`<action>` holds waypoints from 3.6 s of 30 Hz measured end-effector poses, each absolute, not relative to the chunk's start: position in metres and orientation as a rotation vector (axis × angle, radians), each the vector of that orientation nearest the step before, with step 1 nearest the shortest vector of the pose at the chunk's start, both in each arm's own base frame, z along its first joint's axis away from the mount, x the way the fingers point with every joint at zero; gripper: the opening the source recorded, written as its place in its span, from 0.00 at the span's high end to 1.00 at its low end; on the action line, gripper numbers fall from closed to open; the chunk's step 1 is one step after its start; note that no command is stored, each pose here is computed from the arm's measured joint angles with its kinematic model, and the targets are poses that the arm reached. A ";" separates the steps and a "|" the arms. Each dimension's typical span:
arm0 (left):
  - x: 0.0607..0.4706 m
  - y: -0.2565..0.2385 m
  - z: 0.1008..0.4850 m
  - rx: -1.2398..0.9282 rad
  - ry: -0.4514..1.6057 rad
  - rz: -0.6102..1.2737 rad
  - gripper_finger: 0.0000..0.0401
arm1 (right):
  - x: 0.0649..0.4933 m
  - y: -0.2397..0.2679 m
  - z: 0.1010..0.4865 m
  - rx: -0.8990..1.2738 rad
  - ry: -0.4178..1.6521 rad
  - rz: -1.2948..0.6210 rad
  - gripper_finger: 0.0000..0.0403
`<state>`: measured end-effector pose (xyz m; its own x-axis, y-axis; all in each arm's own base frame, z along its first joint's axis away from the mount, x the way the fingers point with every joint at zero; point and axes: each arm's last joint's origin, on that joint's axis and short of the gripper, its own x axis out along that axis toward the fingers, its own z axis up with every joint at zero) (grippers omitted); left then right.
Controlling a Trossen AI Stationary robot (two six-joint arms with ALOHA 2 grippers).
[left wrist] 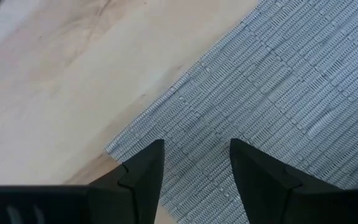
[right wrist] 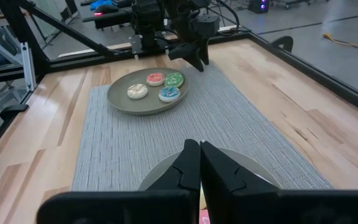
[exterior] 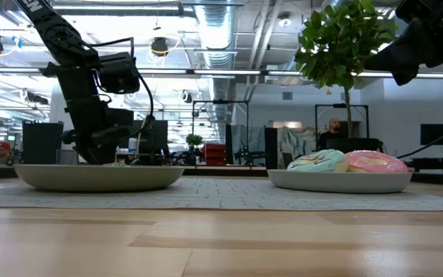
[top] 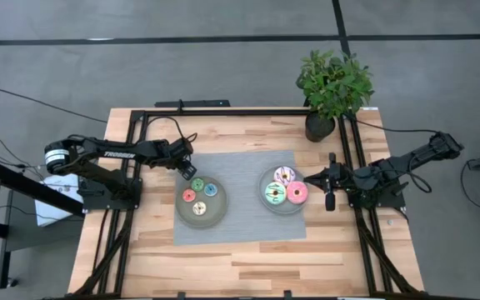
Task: Pick & Place donuts
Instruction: Adjust the gray placemat, then return to Home Position
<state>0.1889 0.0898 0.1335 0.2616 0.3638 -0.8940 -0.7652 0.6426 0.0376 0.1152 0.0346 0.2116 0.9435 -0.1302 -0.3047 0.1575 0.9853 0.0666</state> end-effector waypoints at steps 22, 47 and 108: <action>0.171 0.059 0.261 -0.240 0.537 0.539 0.56 | 0.099 0.029 0.236 0.019 0.194 -0.103 1.00; 0.104 0.002 0.221 -0.155 0.068 0.204 0.56 | 0.058 0.021 0.239 0.054 0.026 0.057 1.00; 0.097 -0.001 0.172 -0.057 -0.056 0.119 0.56 | 0.084 0.040 0.184 -0.079 -0.143 0.100 1.00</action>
